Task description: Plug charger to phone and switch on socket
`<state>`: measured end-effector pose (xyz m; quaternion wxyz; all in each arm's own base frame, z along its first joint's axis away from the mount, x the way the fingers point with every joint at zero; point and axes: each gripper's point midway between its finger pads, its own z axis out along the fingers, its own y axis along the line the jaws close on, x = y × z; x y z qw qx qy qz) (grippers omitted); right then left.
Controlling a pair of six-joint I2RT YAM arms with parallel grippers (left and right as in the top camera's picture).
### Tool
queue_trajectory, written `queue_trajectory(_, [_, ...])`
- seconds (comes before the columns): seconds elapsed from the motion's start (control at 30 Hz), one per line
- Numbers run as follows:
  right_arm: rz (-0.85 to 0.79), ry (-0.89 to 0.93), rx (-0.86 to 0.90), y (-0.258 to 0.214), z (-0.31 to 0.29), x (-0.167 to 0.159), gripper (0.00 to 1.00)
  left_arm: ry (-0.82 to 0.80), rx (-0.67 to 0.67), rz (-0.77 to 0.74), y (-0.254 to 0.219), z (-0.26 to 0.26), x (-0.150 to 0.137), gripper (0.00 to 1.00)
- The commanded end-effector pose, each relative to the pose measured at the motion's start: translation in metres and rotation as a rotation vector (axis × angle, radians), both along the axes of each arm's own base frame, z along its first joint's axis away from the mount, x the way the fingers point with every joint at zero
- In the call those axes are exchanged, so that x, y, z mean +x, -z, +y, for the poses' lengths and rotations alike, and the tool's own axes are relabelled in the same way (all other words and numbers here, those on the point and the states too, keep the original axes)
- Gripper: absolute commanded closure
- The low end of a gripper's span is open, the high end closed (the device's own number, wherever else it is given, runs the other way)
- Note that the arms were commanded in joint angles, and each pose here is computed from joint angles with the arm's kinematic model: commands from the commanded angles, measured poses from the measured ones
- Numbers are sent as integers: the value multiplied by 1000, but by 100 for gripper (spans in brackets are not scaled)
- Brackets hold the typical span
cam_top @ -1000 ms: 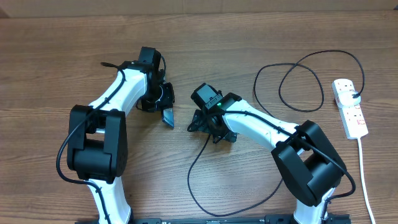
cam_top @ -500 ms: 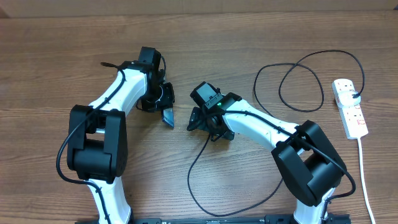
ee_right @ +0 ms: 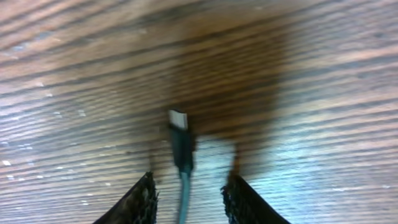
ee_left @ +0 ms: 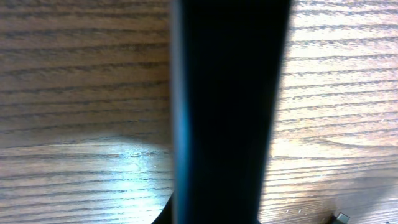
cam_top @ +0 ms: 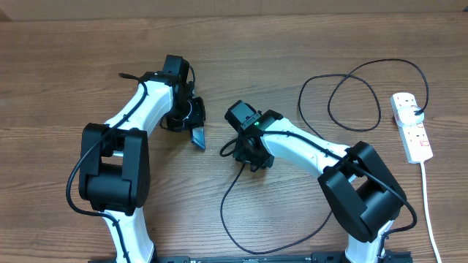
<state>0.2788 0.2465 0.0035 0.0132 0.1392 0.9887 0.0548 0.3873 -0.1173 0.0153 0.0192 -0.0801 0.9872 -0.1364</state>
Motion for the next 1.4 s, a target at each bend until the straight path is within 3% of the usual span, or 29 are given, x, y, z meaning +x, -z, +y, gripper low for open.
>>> queue_trajectory(0.0, [-21, -6, -16, 6, 4, 1, 67, 11, -33, 15, 3, -3, -2, 96])
queue_trajectory(0.73, [-98, -3, -108, 14, -3, 10, 80, 25, -33, 3, 3, -4, 0, 96])
queue_trajectory(1.07, [-114, -5, -115, 14, -4, 13, 79, 25, -33, 3, 3, -4, 0, 96])
queue_trajectory(1.23, [-119, -19, -110, 13, -2, 15, 96, 25, -33, 3, 3, -4, 0, 96])
queue_trajectory(1.37, [-109, -26, -93, 11, 1, 13, 96, 21, -14, 5, 4, 0, -1, 96])
